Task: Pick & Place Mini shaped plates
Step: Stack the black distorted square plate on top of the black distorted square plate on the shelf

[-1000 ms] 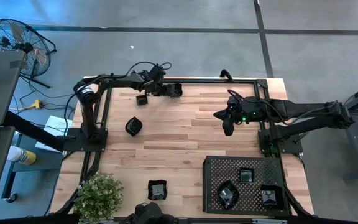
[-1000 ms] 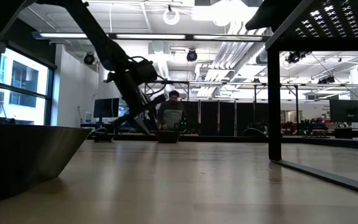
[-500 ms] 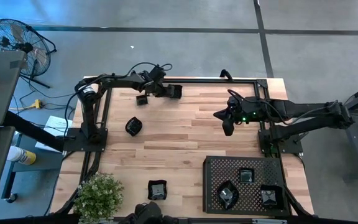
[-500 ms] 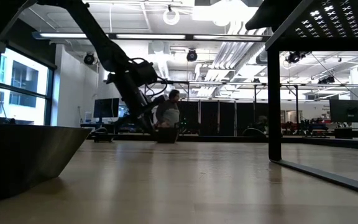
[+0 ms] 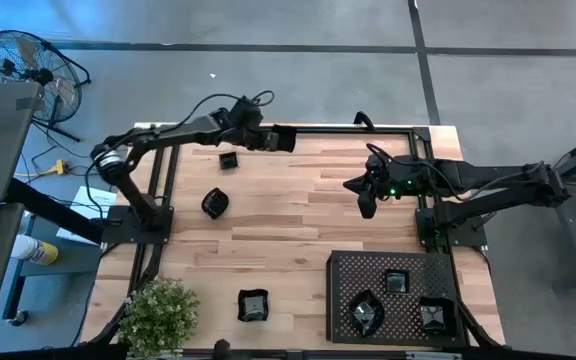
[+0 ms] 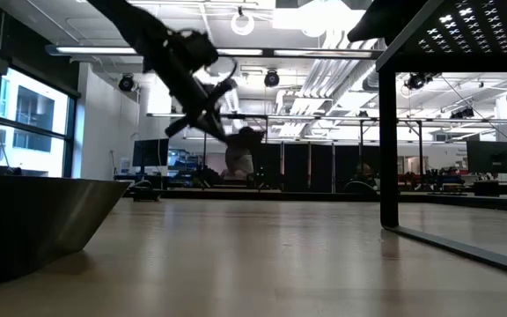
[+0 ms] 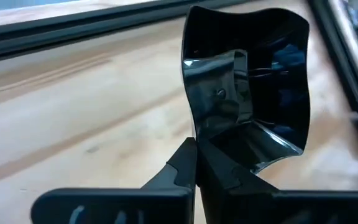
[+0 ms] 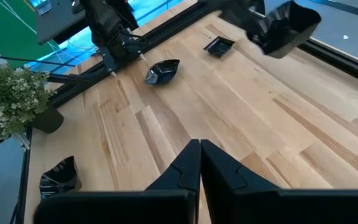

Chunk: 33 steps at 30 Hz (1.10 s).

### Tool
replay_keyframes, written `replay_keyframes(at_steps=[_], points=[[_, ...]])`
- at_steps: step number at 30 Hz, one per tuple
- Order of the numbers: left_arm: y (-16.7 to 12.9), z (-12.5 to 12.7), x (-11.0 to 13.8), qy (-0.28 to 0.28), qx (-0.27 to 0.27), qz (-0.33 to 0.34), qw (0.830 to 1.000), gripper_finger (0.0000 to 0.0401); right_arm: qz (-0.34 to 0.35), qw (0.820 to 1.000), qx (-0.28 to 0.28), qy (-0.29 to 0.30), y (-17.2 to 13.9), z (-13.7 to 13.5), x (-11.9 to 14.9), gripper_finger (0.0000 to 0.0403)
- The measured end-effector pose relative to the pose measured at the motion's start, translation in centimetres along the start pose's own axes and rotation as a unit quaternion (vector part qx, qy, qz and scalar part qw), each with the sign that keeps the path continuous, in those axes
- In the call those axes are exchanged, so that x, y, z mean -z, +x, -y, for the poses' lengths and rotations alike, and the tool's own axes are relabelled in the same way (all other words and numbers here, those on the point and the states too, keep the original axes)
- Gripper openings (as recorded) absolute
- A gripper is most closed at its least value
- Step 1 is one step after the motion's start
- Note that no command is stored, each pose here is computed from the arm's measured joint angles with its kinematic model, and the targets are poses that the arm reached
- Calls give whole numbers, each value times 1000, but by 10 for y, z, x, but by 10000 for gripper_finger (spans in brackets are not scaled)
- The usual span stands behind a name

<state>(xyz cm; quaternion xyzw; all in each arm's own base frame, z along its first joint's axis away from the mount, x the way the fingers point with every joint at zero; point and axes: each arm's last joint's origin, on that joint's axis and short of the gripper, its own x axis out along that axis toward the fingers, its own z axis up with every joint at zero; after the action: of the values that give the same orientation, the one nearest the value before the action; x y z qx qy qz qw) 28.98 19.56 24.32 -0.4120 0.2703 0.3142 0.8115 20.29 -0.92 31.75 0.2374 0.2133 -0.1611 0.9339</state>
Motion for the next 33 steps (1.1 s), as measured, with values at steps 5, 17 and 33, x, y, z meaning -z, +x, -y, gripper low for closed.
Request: replay_keyframes(at_steps=[5,17,33], points=[[-19,38,22,63,27,7,998,1,15,1000,-8,12,0,-2,-3,7],[-28,99,85,142,54,-4,988,1,85,994,18,68,-10,-3,-27,50],[-52,133,75,163,88,37,982,1,-25,995,91,36,50,-4,-49,105]])
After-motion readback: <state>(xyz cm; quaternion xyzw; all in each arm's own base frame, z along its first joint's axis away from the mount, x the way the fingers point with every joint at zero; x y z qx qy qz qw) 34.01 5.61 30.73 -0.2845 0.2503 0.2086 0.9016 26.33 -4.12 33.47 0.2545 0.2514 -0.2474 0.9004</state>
